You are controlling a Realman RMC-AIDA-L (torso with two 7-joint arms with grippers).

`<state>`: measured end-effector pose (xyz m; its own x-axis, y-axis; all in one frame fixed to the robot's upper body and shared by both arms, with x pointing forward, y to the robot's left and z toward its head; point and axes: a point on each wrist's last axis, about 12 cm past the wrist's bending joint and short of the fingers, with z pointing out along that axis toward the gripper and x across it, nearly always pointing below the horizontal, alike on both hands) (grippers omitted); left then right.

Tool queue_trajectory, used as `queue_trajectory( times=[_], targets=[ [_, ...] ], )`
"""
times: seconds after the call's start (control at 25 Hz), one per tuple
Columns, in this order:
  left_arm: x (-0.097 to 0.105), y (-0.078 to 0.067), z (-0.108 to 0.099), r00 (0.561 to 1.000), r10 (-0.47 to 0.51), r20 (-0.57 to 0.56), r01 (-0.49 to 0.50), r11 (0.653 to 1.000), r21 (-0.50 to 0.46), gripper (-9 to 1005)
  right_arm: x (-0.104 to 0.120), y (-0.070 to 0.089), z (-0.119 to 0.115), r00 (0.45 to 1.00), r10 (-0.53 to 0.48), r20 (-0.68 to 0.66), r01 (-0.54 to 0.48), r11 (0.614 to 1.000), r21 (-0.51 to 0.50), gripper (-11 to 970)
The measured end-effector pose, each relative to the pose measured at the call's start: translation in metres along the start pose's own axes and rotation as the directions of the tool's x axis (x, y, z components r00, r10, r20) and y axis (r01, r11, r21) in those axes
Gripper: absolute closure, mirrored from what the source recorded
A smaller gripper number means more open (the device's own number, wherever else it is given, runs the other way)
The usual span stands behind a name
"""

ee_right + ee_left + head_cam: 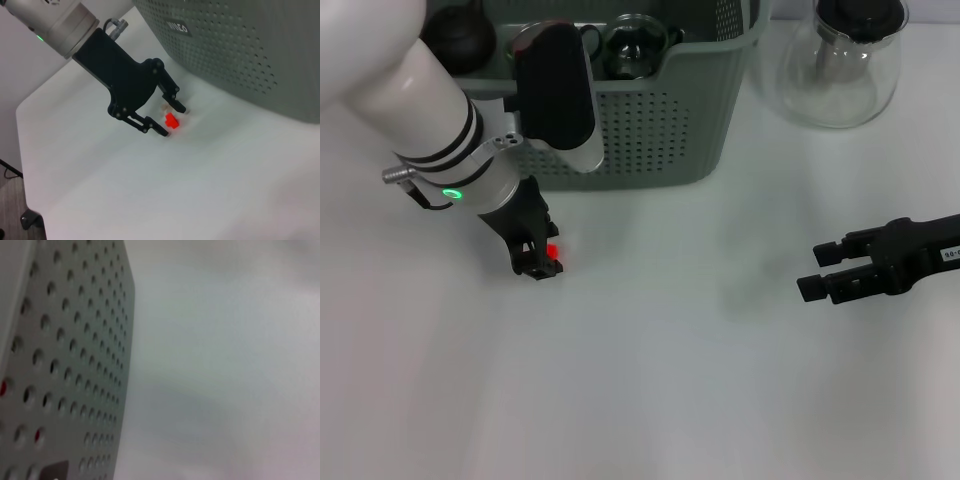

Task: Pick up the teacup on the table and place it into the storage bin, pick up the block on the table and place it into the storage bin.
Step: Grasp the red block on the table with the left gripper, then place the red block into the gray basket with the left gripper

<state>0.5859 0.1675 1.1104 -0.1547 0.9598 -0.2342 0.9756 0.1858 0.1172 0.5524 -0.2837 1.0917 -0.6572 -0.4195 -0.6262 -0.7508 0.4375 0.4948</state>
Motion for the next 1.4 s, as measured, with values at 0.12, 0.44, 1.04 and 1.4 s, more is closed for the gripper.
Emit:
queue_trajectory(
  times=[0.12,0.44,1.04,1.4],
  targets=[
    [0.001,0.000,0.002,1.000,-0.007,-0.003,0.007,1.000,0.000,554,0.000,0.000,0.000,1.000,0.001,0.000,-0.001,1.000,0.001,134],
    [0.002,0.002,0.004,1.000,-0.021,-0.009,0.021,1.000,-0.003,610,0.001,-0.001,0.000,1.000,0.002,0.001,-0.002,1.000,0.006,134],
    [0.010,-0.023,-0.085,0.892,-0.190,0.410,0.068,0.954,0.293,786,0.001,-0.002,-0.003,1.000,0.004,0.001,-0.004,1.000,0.014,134],
    [0.030,0.012,-0.181,0.469,-0.386,0.794,0.288,0.917,0.275,775,-0.001,-0.003,-0.003,1.000,-0.001,0.000,0.001,1.000,0.018,134]
  ],
)
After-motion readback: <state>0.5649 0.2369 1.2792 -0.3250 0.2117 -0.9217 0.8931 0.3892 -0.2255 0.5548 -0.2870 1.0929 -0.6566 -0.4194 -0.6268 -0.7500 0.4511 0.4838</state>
